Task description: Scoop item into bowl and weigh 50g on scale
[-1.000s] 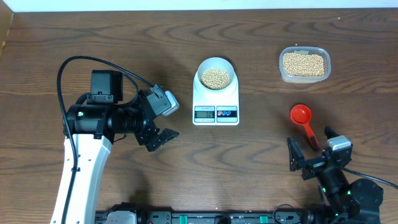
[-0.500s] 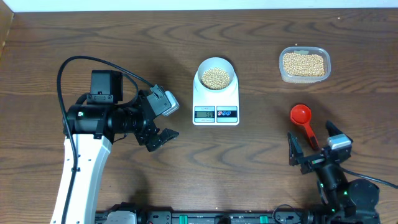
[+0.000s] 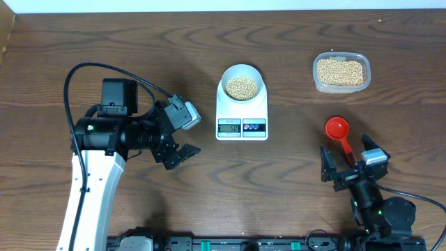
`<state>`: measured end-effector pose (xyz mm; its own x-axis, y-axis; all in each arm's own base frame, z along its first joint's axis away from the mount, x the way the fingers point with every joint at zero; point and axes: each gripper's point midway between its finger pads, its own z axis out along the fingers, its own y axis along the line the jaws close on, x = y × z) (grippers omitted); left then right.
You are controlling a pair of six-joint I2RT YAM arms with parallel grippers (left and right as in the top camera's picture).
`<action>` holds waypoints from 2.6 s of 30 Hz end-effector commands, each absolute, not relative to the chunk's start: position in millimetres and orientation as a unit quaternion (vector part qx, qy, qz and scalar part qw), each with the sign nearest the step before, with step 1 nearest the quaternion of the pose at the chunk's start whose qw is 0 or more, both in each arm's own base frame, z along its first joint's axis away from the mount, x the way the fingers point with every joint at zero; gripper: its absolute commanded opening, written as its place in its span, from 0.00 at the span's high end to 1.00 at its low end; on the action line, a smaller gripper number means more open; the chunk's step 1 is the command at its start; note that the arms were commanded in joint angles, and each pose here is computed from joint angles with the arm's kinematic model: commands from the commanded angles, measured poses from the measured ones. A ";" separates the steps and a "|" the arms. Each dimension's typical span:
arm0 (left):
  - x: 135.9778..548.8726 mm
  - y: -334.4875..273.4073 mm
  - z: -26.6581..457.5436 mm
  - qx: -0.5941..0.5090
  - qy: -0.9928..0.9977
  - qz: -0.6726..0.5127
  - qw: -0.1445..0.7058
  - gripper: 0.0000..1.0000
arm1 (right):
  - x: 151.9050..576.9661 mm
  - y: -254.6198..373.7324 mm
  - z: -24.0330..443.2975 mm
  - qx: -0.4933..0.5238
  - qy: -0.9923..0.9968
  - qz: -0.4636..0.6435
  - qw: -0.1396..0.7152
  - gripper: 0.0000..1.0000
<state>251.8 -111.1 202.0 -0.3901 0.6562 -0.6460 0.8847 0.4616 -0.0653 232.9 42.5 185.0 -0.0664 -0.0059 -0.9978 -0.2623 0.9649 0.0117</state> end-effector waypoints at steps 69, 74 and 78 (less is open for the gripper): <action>254.2 -110.7 206.2 0.482 0.804 -0.202 0.285 0.05 | 243.7 29.1 159.7 -0.112 0.720 0.016 0.685 0.01; 254.2 -110.8 206.2 0.482 0.804 -0.202 0.285 0.05 | 243.6 29.3 159.8 -0.115 0.719 0.014 0.685 0.01; 254.2 -110.8 206.2 0.482 0.804 -0.202 0.285 0.05 | 243.6 29.3 159.9 -0.115 0.719 0.014 0.685 0.01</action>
<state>251.8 -111.1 202.0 -0.3901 0.6562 -0.6460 0.8847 0.4616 -0.0653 243.9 28.5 161.3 -0.0364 -0.1292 -0.9909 -0.1833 0.9756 -0.1205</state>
